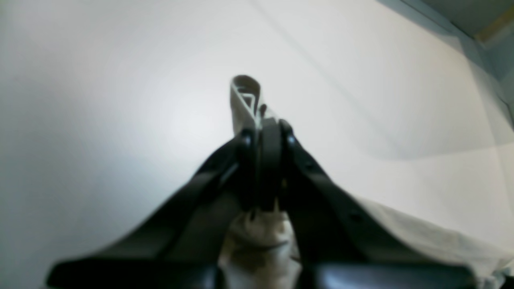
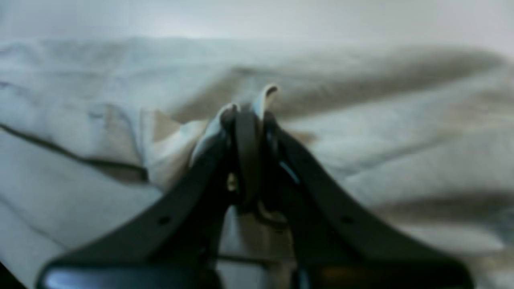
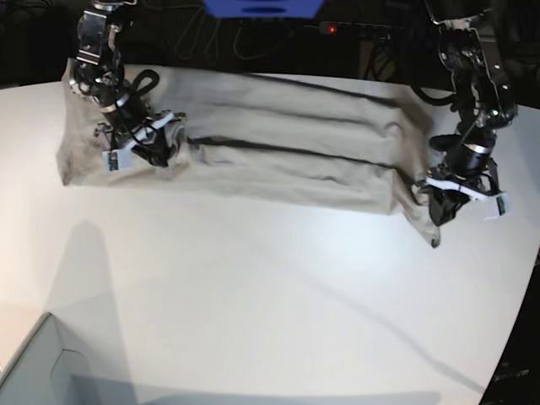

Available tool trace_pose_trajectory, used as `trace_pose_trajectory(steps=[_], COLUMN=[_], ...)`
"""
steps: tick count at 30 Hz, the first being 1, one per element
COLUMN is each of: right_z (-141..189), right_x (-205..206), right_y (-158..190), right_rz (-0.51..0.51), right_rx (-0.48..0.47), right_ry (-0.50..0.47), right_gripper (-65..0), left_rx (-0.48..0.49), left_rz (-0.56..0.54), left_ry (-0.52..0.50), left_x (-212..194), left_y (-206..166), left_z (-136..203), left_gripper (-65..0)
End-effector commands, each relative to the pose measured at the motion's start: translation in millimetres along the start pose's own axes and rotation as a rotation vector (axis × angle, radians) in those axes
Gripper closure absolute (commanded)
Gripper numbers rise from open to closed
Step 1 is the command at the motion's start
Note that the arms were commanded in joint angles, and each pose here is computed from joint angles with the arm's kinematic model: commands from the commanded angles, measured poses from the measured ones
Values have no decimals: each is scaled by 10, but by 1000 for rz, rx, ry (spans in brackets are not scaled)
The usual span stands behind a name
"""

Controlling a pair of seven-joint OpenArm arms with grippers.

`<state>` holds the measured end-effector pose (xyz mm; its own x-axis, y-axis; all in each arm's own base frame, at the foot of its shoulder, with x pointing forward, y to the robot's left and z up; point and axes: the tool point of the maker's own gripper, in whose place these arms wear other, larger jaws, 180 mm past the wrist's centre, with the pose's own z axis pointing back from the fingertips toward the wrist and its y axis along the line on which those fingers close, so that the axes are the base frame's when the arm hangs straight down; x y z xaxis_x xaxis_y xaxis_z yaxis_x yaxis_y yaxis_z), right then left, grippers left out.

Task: Layout the t-shirt on the table in an organized manner, then fold the t-shirt properly
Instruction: 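Pull the strip's end with the left gripper to straighten it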

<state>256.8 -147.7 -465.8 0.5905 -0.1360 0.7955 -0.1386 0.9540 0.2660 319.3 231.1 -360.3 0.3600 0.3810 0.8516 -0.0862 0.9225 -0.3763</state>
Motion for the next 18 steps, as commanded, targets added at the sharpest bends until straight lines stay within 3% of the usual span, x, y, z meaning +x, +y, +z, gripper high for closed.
trace_pose_trajectory(steps=[1, 18], right_z=[-24, -543], right_x=[129, 505], right_y=[-53, -124], right_rz=[8, -37], right_rx=[-3, 28], right_ry=[-34, -63], right_gripper=[0, 0], left_rx=[-22, 100], left_rz=[-9, 36], left_ry=[-58, -171], left_x=[202, 611], left_y=[-14, 554], left_z=[-5, 216], left_gripper=[-2, -2])
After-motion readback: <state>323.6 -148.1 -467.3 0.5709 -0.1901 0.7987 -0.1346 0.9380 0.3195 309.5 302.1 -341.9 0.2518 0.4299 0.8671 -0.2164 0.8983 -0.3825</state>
